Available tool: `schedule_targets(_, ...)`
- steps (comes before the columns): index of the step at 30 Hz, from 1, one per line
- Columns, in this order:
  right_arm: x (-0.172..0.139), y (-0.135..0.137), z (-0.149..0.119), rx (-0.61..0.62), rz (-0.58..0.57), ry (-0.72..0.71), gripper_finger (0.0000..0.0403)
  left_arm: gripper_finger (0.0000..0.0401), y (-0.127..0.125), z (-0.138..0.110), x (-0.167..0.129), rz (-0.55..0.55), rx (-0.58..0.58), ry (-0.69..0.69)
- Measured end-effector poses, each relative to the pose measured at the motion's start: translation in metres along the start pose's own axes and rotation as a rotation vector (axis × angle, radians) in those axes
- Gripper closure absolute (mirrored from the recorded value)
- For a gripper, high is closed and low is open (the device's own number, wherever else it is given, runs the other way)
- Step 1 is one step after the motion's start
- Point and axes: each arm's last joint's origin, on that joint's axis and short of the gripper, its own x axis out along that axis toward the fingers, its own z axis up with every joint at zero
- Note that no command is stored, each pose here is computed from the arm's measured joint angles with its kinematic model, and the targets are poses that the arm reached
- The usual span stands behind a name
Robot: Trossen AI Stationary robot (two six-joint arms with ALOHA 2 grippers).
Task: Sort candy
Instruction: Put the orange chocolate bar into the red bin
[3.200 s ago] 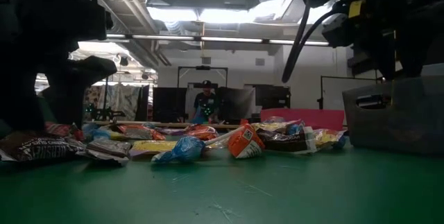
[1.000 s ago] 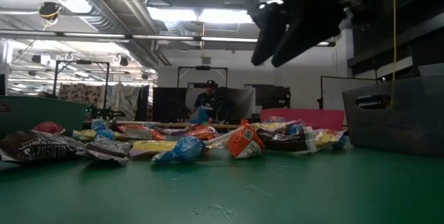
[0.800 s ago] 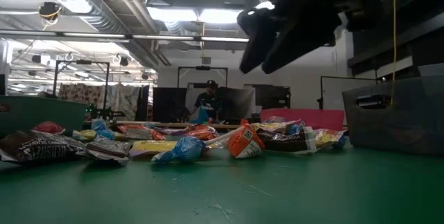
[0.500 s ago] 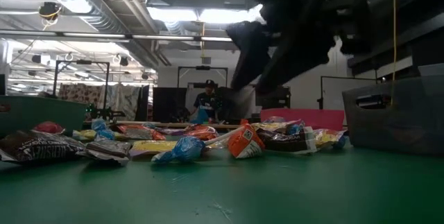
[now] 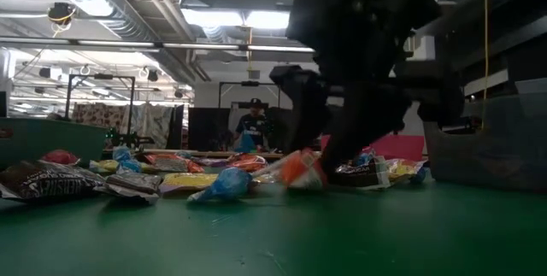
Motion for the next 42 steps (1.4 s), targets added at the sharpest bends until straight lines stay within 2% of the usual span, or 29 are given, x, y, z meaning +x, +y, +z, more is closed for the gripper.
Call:
schedule_targets(11, 0.011, 0.002, -0.006, -0.021, 0.026, 0.044, 0.0223, 0.0209, -0.003, 0.0, 0.0, -0.026, -0.005, -0.014)
schedule_targets(20, 0.012, 0.003, -0.008, -0.023, 0.03, 0.055, 0.0312, 0.0209, -0.007, 0.004, -0.001, -0.076, -0.019, -0.153)
schedule_targets(28, 0.01, 0.001, -0.003, -0.024, 0.025, 0.048, 0.0368, 0.0209, -0.008, 0.005, -0.001, -0.08, -0.02, -0.163)
schedule_targets(34, 0.005, -0.004, 0.007, -0.022, 0.03, 0.069, 0.0371, 0.0209, -0.009, 0.006, -0.001, -0.091, -0.023, -0.197)
schedule_targets(42, -0.016, -0.015, 0.024, -0.043, -0.03, 0.218, 0.0373, 0.0209, -0.01, 0.011, -0.003, -0.106, -0.037, -0.389)
